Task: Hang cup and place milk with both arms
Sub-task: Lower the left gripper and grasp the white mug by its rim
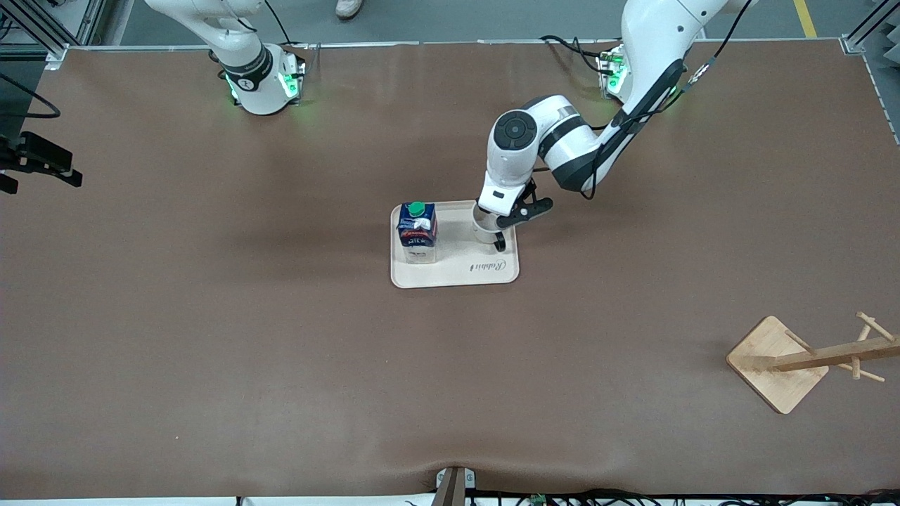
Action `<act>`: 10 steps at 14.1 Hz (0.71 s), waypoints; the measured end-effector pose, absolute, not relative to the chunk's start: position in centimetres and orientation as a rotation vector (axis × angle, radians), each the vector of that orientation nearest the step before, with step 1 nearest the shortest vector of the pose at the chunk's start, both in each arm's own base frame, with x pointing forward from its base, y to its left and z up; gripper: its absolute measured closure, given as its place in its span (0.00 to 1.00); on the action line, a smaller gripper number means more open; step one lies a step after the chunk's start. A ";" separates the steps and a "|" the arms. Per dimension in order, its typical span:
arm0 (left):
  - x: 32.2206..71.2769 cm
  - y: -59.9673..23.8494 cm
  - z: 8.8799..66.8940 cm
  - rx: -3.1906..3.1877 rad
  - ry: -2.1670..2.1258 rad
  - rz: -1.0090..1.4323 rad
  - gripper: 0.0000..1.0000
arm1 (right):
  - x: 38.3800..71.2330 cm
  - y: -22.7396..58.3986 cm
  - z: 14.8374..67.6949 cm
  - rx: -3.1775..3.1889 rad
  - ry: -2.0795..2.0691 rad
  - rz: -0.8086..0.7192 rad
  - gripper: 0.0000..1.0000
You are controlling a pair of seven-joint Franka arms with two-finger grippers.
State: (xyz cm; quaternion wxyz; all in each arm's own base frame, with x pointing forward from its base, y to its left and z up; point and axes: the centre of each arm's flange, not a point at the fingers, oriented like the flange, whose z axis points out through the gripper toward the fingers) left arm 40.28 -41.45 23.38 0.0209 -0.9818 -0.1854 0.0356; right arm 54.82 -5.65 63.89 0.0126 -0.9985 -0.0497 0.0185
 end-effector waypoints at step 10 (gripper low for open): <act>43.8 -41.2 29.7 -3.056 -0.606 -0.071 0.93 | 54.8 -5.7 63.9 -3.112 -0.153 0.059 0.00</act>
